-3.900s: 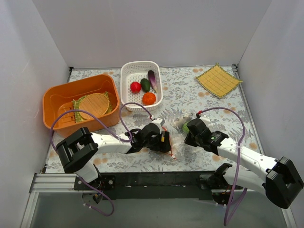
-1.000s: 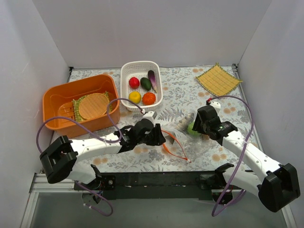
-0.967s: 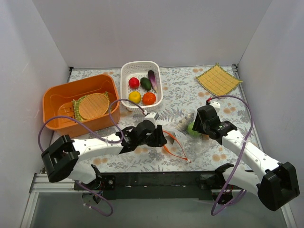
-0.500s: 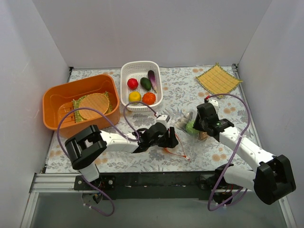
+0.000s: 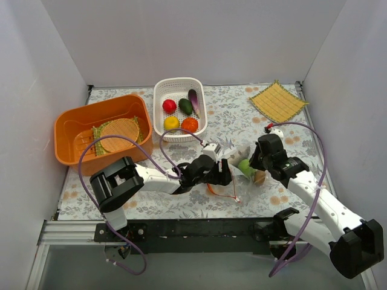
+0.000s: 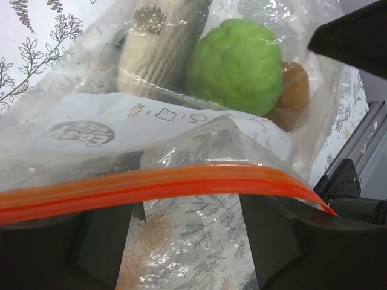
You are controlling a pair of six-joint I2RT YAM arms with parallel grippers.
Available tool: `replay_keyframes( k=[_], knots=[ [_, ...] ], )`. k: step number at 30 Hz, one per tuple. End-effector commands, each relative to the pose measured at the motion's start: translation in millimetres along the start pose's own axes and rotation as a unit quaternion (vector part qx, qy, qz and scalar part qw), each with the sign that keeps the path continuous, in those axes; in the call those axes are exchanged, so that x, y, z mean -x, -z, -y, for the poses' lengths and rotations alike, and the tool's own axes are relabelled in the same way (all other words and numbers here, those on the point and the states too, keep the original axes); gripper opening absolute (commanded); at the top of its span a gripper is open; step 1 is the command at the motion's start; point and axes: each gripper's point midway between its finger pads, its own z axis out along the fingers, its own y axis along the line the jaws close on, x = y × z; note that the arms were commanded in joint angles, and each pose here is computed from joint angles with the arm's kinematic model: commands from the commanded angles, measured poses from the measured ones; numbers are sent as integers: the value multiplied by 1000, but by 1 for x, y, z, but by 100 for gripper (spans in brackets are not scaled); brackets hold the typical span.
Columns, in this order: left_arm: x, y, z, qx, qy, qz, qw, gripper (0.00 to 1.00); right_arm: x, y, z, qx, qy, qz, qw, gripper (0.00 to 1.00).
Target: Open the zip-top bag and remove the fake food
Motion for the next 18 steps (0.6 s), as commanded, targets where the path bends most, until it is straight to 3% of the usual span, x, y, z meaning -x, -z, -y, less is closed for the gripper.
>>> replay_keyframes(
  k=[1, 7, 13, 18],
  knots=[
    [18, 7, 12, -34, -9, 47, 998, 69, 27, 25, -13, 31, -6, 42, 999, 1],
    [12, 3, 13, -55, -28, 49, 997, 70, 12, 12, -7, 14, -1, 13, 1000, 1],
    [13, 12, 29, -111, -34, 61, 991, 73, 9, -4, 31, -76, 1, 21, 997, 1],
    [11, 8, 30, -113, -33, 57, 991, 73, -2, -21, 33, -80, -6, 4, 997, 1]
  ],
)
